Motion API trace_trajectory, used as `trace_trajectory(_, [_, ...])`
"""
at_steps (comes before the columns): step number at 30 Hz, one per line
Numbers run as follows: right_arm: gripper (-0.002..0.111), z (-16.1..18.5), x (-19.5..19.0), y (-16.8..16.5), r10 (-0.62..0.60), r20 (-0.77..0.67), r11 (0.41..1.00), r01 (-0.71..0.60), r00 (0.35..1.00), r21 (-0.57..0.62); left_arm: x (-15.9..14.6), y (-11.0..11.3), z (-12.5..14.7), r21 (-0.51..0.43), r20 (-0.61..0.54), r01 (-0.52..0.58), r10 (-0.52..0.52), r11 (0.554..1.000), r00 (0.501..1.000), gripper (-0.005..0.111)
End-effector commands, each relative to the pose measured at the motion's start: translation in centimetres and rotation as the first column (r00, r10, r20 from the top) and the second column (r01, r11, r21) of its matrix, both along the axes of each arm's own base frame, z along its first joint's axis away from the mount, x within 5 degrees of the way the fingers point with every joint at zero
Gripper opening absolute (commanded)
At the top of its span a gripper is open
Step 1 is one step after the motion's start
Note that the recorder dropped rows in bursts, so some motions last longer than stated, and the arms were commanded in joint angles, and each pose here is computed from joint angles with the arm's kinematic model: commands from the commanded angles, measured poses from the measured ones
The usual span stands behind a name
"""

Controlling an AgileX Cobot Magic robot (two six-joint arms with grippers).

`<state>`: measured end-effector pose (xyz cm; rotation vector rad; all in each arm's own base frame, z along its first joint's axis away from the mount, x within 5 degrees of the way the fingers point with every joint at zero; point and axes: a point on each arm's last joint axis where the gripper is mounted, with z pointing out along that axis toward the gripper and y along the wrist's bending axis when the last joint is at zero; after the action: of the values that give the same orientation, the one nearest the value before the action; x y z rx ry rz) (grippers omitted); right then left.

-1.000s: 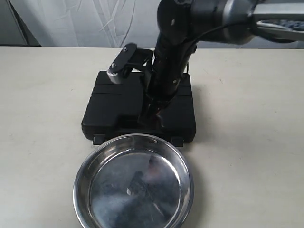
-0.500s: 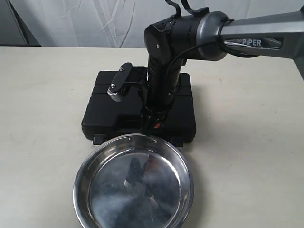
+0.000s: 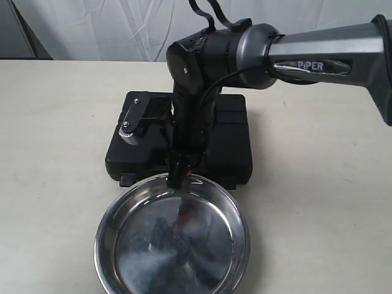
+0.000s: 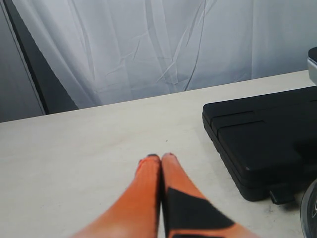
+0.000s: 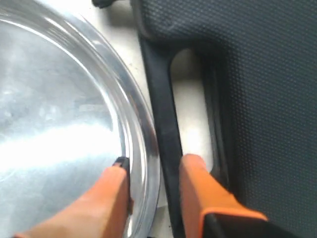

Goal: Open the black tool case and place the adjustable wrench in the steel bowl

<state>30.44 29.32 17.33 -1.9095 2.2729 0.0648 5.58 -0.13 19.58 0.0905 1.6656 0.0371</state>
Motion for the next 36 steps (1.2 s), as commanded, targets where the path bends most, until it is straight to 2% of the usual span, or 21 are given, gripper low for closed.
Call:
trace_trajectory(1, [0.033,-0.7,0.0,0.3,0.02,0.005,1.0,-0.02,1.0,-0.02,0.0,0.0,0.1,-0.002,0.004,0.004,-0.004,1.0,1.0,0.0])
trace_trajectory(8, [0.033,-3.3,0.3,0.3,0.025,-0.025,0.997,-0.027,0.999,-0.072,0.0,0.0,0.1,-0.002,0.004,0.004,-0.004,1.0,1.0,0.0])
trace_trajectory(28, [0.033,-1.5,0.1,0.5,0.001,-0.01,1.0,-0.001,1.0,-0.01,0.0,0.0,0.1,-0.002,0.004,0.004,-0.004,1.0,1.0,0.0])
trace_trajectory(36, [0.033,-1.3,-1.0,1.4,-0.067,-0.146,0.993,0.08,0.987,0.085,0.0,0.0,0.1,-0.002,0.004,0.004,-0.004,1.0,1.0,0.0])
